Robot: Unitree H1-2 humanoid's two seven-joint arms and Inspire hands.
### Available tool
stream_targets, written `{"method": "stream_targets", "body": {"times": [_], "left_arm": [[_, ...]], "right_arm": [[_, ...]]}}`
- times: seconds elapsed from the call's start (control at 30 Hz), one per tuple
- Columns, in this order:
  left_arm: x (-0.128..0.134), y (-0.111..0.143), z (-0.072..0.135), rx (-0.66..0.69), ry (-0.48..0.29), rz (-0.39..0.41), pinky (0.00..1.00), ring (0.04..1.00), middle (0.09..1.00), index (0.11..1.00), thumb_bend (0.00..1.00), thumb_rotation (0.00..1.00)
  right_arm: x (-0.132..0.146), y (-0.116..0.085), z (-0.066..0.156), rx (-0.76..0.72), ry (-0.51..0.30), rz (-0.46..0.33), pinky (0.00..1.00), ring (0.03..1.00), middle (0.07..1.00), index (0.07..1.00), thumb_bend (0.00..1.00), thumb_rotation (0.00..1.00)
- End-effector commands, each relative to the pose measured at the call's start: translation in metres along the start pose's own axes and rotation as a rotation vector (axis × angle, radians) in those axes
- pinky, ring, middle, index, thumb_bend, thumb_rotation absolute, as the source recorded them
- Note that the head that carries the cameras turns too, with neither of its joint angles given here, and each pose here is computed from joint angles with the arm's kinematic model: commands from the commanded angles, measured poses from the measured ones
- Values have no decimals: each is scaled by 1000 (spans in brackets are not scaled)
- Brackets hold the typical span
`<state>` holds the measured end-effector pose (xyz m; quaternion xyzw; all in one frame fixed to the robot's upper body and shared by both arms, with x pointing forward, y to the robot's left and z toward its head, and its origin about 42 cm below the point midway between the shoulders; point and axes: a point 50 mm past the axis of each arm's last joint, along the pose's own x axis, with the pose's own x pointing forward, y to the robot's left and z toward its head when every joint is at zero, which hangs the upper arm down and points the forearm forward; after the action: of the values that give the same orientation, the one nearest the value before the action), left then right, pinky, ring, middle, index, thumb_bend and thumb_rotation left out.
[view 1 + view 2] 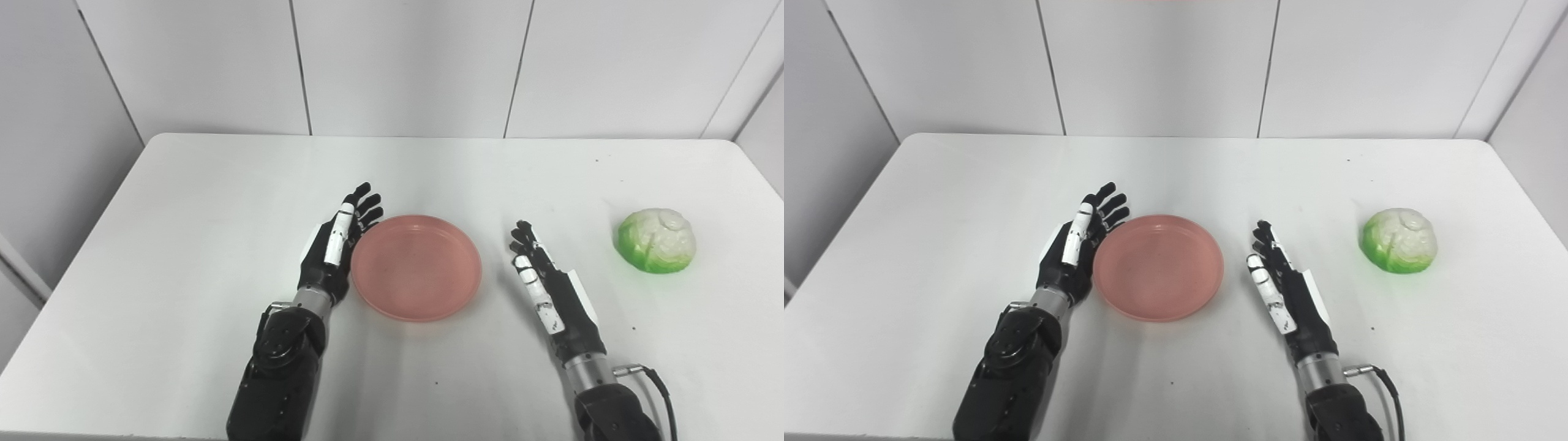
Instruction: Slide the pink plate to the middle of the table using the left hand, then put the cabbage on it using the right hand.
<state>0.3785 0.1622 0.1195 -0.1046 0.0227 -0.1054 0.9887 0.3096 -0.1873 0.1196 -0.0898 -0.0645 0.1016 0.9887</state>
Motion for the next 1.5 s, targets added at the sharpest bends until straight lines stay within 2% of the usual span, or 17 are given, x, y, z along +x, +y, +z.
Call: {"method": "stream_targets", "body": {"times": [0.0,0.23,0.43,0.63,0.77,0.9,1.13,1.27,1.47], "left_arm": [[2,3,-6,-5,16,1,908,904,914,905,443,1000],[0,14,-14,-11,7,9,918,902,911,905,438,1000],[-3,20,-18,-40,23,25,904,897,907,898,428,1000],[-8,31,-26,-65,55,18,917,905,914,909,426,1000],[-8,38,-28,-67,63,15,910,903,911,908,430,1000],[-7,45,-31,-78,66,8,921,911,920,914,432,1000],[-7,53,-32,-85,74,16,913,904,912,904,444,1000],[-5,59,-33,-82,78,9,916,906,914,907,452,1000],[-2,67,-34,-101,78,6,921,905,913,898,454,1000]], "right_arm": [[-5,16,-12,43,8,-3,919,930,951,961,381,1000],[-4,13,-8,28,-8,-33,918,928,946,958,372,1000],[1,4,5,-23,-91,-64,903,929,950,956,416,1000],[11,-9,42,-119,-207,-135,894,912,934,944,458,1000],[19,-20,67,-152,-287,-172,889,909,934,945,417,1000],[26,-31,86,-164,-334,-199,860,921,930,931,433,1000],[29,-57,124,-268,-419,-271,895,913,917,916,432,1000],[27,-76,141,-324,-461,-332,866,898,913,911,412,1000],[18,-115,152,-428,-446,-440,849,887,902,904,443,1000]]}}
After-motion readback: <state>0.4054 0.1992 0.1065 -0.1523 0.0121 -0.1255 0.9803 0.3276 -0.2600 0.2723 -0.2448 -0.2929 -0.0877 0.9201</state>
